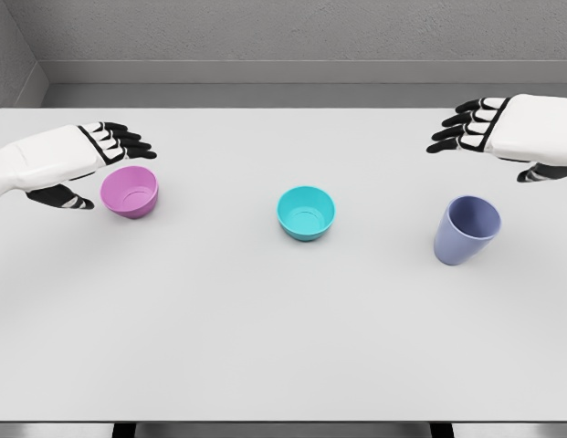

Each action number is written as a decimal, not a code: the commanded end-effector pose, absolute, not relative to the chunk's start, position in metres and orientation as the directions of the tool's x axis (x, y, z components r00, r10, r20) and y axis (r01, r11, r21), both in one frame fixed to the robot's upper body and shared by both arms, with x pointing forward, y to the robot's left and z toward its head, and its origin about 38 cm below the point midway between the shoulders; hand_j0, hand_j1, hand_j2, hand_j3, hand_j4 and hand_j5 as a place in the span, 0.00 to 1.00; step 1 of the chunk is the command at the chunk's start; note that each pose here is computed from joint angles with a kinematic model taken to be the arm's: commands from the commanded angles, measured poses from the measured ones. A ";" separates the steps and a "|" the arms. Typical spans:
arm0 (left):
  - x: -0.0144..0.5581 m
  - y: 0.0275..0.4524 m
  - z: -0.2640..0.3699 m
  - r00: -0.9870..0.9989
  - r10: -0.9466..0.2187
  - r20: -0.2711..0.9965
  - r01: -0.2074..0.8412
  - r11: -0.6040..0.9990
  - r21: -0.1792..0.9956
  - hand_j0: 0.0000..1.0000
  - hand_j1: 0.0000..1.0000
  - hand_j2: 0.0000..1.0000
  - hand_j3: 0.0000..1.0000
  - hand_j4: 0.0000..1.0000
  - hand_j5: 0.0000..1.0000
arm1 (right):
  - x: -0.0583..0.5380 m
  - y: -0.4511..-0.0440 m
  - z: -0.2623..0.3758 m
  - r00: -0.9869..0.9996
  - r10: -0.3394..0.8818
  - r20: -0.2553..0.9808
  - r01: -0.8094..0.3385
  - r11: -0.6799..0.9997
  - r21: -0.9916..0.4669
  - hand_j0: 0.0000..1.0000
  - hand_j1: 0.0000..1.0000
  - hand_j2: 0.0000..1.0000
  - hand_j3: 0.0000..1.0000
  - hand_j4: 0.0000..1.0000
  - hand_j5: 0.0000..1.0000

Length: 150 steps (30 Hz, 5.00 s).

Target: Stacking bowl and cup with both arms

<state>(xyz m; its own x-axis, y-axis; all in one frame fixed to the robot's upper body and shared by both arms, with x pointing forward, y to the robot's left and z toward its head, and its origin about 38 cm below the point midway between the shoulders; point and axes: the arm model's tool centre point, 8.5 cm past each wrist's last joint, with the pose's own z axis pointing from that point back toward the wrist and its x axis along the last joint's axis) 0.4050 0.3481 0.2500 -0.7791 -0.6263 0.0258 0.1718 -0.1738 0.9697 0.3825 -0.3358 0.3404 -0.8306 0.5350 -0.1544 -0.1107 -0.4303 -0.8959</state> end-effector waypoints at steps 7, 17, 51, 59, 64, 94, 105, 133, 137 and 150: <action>0.410 0.336 0.247 -0.802 -0.597 0.010 0.227 -0.290 0.930 1.00 1.00 1.00 1.00 1.00 1.00 | 0.384 -0.336 0.351 -0.824 0.541 -0.167 -0.087 -0.413 -0.906 1.00 1.00 1.00 1.00 1.00 1.00; 0.433 0.324 0.233 -0.816 -0.575 -0.064 0.280 -0.489 0.826 1.00 1.00 1.00 1.00 1.00 1.00 | 0.381 -0.344 0.345 -0.817 0.554 -0.160 -0.114 -0.427 -0.897 1.00 1.00 1.00 1.00 1.00 1.00; 0.463 0.330 0.210 -0.757 -0.654 0.003 0.364 -0.419 0.832 1.00 1.00 1.00 1.00 1.00 1.00 | 0.380 -0.350 0.309 -0.818 0.567 -0.097 -0.205 -0.445 -0.872 1.00 1.00 1.00 1.00 1.00 1.00; 0.467 0.331 0.206 -0.745 -0.666 0.015 0.378 -0.404 0.833 1.00 1.00 1.00 1.00 1.00 1.00 | 0.378 -0.352 0.306 -0.818 0.568 -0.093 -0.217 -0.454 -0.864 1.00 1.00 1.00 1.00 1.00 1.00; 0.469 0.336 0.201 -0.734 -0.679 0.010 0.389 -0.410 0.825 1.00 1.00 1.00 1.00 1.00 1.00 | 0.378 -0.349 0.295 -0.823 0.563 -0.072 -0.238 -0.457 -0.857 1.00 1.00 1.00 1.00 1.00 1.00; 0.480 0.328 0.191 -0.733 -0.681 -0.012 0.390 -0.434 0.812 1.00 1.00 1.00 1.00 1.00 1.00 | 0.384 -0.351 0.264 -0.816 0.576 -0.045 -0.294 -0.482 -0.825 1.00 1.00 1.00 1.00 1.00 1.00; 0.480 0.324 0.188 -0.737 -0.675 -0.018 0.387 -0.444 0.808 1.00 1.00 1.00 1.00 1.00 1.00 | 0.386 -0.356 0.262 -0.808 0.588 -0.045 -0.305 -0.482 -0.822 1.00 1.00 1.00 1.00 1.00 1.00; 0.480 0.318 0.184 -0.746 -0.665 -0.029 0.380 -0.462 0.801 0.84 0.84 0.84 0.84 0.84 0.84 | 0.388 -0.349 0.255 -0.815 0.577 -0.047 -0.300 -0.491 -0.818 1.00 1.00 1.00 1.00 1.00 1.00; 0.479 0.318 0.182 -0.749 -0.662 -0.030 0.381 -0.466 0.799 0.73 0.73 0.73 0.73 0.73 0.73 | 0.388 -0.349 0.255 -0.815 0.578 -0.048 -0.300 -0.490 -0.819 1.00 1.00 1.00 1.00 1.00 1.00; 0.482 0.313 0.193 -0.758 -0.651 -0.045 0.354 -0.469 0.809 0.70 0.70 0.70 0.70 0.70 0.70 | 0.389 -0.349 0.258 -0.814 0.578 -0.053 -0.294 -0.489 -0.821 1.00 1.00 1.00 1.00 1.00 1.00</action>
<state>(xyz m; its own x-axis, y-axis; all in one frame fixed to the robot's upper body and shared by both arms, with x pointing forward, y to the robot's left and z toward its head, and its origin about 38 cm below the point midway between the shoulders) 0.4820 0.3150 0.1911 -0.7556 -0.6533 -0.0479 0.3592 -0.4745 0.8036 0.3884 -0.3489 0.2568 -0.8160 0.5754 -0.0545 -0.2928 -0.4929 -0.8193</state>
